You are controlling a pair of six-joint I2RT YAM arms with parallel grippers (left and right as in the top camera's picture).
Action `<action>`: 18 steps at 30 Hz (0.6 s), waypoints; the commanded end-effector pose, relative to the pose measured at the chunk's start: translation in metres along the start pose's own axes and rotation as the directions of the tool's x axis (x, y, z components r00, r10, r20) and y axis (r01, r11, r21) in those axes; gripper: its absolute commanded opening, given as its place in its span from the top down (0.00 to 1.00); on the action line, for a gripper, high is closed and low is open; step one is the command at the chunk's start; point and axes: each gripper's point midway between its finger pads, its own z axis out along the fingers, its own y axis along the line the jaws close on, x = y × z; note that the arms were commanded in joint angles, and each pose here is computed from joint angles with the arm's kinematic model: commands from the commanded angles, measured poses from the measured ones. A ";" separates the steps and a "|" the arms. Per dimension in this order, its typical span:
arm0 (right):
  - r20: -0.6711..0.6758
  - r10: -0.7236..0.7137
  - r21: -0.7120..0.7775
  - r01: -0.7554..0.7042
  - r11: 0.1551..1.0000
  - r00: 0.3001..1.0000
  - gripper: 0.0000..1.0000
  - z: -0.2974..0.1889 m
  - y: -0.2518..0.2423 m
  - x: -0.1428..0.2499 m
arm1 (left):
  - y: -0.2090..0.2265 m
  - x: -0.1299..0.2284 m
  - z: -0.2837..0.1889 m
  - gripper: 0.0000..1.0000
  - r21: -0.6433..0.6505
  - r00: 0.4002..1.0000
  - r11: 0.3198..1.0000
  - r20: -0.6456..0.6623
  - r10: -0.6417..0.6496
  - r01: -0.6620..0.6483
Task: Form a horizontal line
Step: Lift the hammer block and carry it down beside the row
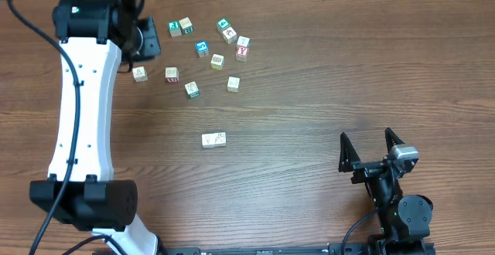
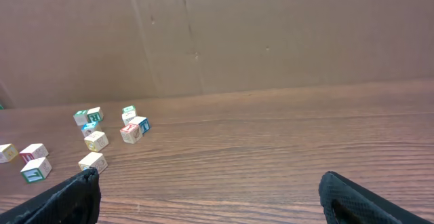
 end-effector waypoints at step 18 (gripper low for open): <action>0.004 -0.002 0.009 0.002 1.000 1.000 0.00 0.000 -0.002 0.002 | 0.005 0.083 -0.039 0.87 -0.086 0.997 0.996 -0.073 -0.010 0.003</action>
